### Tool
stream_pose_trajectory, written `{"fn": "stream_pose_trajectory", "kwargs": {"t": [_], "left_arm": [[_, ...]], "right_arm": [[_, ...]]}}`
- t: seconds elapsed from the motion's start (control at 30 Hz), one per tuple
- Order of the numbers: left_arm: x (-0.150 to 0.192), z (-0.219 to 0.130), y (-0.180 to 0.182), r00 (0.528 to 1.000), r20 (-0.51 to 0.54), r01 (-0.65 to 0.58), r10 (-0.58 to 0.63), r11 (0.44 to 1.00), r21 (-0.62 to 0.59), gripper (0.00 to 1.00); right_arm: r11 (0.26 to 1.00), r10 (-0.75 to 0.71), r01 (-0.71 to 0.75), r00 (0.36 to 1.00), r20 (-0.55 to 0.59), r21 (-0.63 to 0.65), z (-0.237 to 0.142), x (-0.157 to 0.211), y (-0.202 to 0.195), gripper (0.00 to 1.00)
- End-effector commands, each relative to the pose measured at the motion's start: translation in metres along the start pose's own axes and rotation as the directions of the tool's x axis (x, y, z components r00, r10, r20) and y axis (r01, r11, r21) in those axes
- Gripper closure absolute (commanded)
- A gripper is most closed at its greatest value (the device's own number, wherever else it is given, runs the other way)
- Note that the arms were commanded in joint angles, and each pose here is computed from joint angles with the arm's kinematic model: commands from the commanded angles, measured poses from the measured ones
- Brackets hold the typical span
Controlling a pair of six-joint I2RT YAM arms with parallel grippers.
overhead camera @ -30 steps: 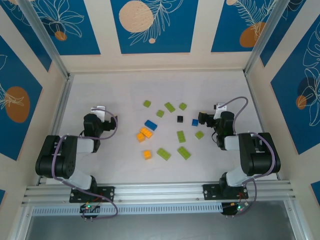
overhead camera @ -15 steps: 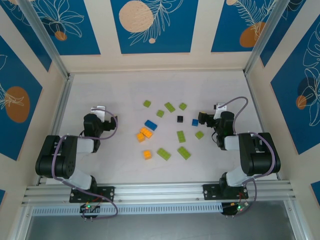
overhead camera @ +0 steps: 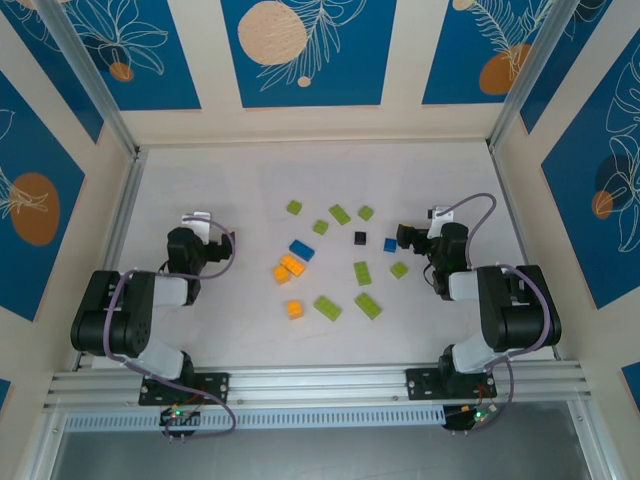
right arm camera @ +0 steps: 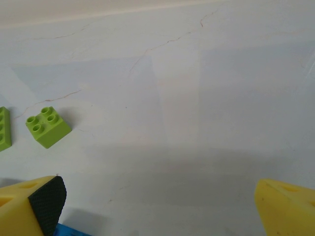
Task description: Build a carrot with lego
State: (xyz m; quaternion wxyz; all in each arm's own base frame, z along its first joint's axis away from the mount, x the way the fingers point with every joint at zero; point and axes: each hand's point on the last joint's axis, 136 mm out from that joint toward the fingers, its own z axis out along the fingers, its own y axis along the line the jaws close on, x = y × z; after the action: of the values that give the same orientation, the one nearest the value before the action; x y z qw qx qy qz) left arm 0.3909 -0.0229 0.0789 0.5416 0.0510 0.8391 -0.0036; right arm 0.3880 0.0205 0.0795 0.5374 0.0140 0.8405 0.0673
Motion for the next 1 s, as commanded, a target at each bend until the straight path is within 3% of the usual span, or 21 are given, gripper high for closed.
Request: {"fn": "stream_pose_trajectory", "kwargs": {"t": [0.0, 0.1, 0.17, 0.27, 0.47, 0.57, 0.63, 0.8, 0.97], "left_arm": [[-0.025, -0.006, -0.001, 1.0, 0.026, -0.015, 0.014, 1.0, 0.007, 0.0], [-0.042, -0.021, -0.001, 1.0, 0.014, -0.002, 0.002, 1.0, 0.011, 0.0], [-0.056, -0.035, 0.012, 0.995, -0.024, 0.091, -0.093, 0.994, -0.06, 0.0], [-0.081, -0.056, -0.001, 0.993, -0.017, 0.12, -0.119, 0.992, 0.024, 0.0], [-0.097, -0.083, 0.004, 0.965, 0.017, 0.26, -0.26, 0.966, 0.0, 0.0], [-0.076, -0.093, 0.037, 0.903, -0.034, 0.411, -0.429, 0.883, -0.226, 0.0], [-0.072, -0.097, 0.045, 0.892, -0.064, 0.412, -0.447, 0.863, -0.291, 0.0], [-0.075, -0.094, 0.029, 0.883, -0.148, 0.41, -0.446, 0.885, -0.22, 0.0], [-0.066, -0.088, 0.026, 0.843, -0.228, 0.434, -0.487, 0.867, -0.246, 0.0]], "right_arm": [[0.997, 0.002, -0.005, 0.999, 0.046, 0.079, -0.005, -0.033, -0.008, 0.01], [0.987, 0.085, -0.078, 0.995, -0.043, 0.14, -0.013, -0.046, -0.011, 0.0], [0.982, 0.158, -0.142, 0.98, -0.124, 0.127, -0.019, -0.048, -0.002, 0.02], [0.988, 0.145, -0.128, 0.954, -0.262, 0.08, -0.03, -0.048, 0.028, 0.02], [0.988, -0.135, 0.088, 0.886, -0.443, -0.126, -0.057, -0.044, 0.118, 0.03], [0.957, -0.256, 0.142, 0.823, -0.506, -0.253, -0.067, -0.037, 0.163, 0.06], [0.933, -0.315, 0.147, 0.777, -0.546, -0.329, -0.07, -0.029, 0.189, 0.09], [0.865, -0.463, 0.198, 0.67, -0.58, -0.461, -0.064, -0.006, 0.237, 0.18], [0.814, -0.545, 0.202, 0.591, -0.595, -0.545, -0.068, 0.017, 0.276, 0.23]]}}
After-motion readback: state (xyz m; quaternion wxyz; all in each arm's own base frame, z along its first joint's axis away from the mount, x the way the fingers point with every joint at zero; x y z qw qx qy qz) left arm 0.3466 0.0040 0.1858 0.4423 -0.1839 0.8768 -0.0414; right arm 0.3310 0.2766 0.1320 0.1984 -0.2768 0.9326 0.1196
